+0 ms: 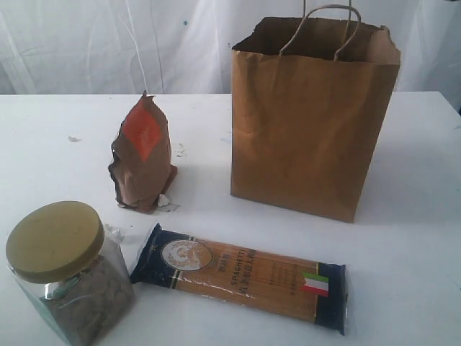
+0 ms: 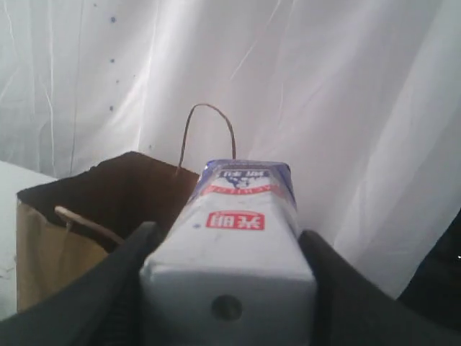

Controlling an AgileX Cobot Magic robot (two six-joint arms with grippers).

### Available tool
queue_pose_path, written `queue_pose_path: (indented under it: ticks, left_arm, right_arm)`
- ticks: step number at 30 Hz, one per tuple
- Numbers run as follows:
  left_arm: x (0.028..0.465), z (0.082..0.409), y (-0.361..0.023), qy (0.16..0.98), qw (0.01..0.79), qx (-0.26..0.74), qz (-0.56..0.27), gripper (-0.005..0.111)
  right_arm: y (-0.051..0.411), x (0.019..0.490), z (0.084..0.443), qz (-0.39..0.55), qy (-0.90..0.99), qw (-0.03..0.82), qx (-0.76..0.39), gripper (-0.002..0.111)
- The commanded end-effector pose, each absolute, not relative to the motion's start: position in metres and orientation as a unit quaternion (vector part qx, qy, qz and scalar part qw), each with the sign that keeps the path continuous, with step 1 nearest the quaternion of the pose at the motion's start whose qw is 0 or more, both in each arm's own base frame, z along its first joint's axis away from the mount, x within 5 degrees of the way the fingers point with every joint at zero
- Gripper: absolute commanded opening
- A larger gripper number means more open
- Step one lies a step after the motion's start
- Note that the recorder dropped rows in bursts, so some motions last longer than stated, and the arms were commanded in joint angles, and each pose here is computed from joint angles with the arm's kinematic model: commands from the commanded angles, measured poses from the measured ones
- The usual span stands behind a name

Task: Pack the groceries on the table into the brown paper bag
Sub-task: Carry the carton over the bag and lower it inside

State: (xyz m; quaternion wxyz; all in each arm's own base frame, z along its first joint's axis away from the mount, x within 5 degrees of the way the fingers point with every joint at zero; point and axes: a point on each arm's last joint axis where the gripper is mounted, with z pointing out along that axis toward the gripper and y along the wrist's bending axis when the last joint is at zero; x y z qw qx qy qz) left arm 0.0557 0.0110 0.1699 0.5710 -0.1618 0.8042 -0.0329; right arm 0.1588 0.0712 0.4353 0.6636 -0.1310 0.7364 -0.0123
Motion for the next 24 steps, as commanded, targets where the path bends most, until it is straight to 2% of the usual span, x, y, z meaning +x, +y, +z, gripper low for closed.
queue_pose_path:
  ticks: [1, 7, 11, 18, 24]
  left_arm:
    - [0.055, 0.169, 0.011, 0.803, 0.573, -0.16, -0.034, 0.0]
    - [0.055, 0.169, 0.011, 0.803, 0.573, -0.16, -0.034, 0.0]
    - [0.055, 0.169, 0.011, 0.803, 0.573, -0.16, -0.034, 0.0]
    - [0.055, 0.169, 0.011, 0.803, 0.573, -0.16, -0.034, 0.0]
    - [0.055, 0.169, 0.011, 0.803, 0.573, -0.16, -0.034, 0.0]
  right_arm:
    - [0.078, 0.166, 0.44, 0.005, 0.72, 0.683, -0.12, 0.041]
    - [0.079, 0.205, 0.44, -0.015, 0.731, 0.681, -0.033, 0.041]
    - [0.084, 0.237, 0.444, 0.02, 0.752, 0.659, -0.004, 0.041]
    - [0.091, 0.293, 0.438, 0.034, 0.824, 0.565, -0.039, 0.041]
    - [0.093, 0.312, 0.422, 0.034, 0.855, 0.515, -0.039, 0.041]
